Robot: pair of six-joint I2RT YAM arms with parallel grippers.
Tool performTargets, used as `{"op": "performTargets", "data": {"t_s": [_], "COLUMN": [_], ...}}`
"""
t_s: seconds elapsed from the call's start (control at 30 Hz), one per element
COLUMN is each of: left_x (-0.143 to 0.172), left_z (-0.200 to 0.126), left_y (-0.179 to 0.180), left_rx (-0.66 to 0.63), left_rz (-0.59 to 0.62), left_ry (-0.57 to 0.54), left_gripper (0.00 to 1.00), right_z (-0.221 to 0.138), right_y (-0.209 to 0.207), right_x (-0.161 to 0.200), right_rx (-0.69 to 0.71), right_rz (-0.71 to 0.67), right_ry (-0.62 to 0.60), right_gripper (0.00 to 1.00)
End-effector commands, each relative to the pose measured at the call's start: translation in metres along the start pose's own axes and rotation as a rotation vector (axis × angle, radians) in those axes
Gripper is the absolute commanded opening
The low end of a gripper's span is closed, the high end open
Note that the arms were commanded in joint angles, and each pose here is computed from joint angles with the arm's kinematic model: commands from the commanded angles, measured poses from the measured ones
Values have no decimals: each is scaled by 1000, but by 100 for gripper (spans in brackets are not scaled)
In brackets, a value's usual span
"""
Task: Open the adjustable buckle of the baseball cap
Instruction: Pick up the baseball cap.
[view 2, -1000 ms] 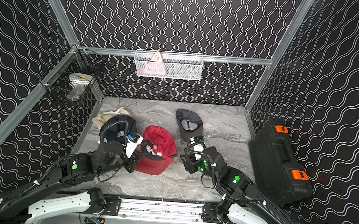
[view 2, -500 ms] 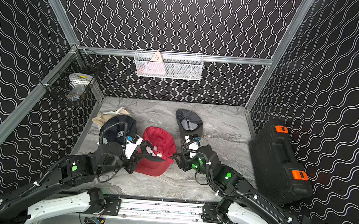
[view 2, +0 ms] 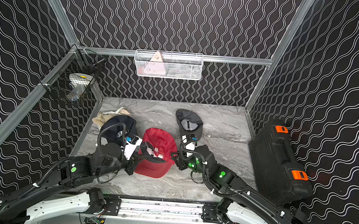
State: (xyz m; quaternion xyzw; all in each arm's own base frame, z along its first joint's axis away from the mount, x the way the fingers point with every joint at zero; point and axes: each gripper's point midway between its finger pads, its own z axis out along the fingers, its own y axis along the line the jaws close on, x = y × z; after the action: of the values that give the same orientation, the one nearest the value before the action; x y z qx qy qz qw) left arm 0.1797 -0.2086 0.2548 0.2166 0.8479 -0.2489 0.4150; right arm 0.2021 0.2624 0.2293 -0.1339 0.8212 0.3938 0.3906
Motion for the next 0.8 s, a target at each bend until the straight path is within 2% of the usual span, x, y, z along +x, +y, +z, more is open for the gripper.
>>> {"op": "performTargets", "data": {"t_s": [0.0, 0.1, 0.23, 0.27, 0.3, 0.37, 0.4, 0.43, 0.57, 0.77], "left_x": [-10, -4, 6, 9, 12, 17, 18, 20, 16, 4], "left_z": [3, 8, 14, 15, 17, 18, 17, 15, 5, 6], "left_y": [-10, -9, -5, -3, 0, 5, 7, 10, 11, -12], "left_rx": [48, 43, 24, 16, 1, -27, -42, -55, -53, 61], "left_rz": [-25, -24, -14, -13, -8, 0, 4, 5, 3, -20], "left_ry": [-38, -19, 8, 18, 33, 59, 67, 68, 41, 14], "left_gripper": [0, 0, 0, 10, 26, 50, 58, 61, 65, 63], "right_z": [-3, -13, -30, -34, -39, -49, -55, -60, -80, -88], "right_y": [10, 13, 14, 14, 14, 11, 10, 9, 2, 1], "right_x": [-13, -19, -27, -29, -31, -35, -38, -40, -45, -44], "right_rx": [-48, -66, -66, -62, -57, -43, -35, -25, 16, 14], "right_rz": [18, 21, 16, 14, 14, 16, 17, 16, 16, 21], "right_ry": [-59, -96, -144, -156, -169, -194, -209, -224, -269, -270], "right_gripper": [7, 0, 0, 0, 0, 0, 0, 0, 0, 0]}}
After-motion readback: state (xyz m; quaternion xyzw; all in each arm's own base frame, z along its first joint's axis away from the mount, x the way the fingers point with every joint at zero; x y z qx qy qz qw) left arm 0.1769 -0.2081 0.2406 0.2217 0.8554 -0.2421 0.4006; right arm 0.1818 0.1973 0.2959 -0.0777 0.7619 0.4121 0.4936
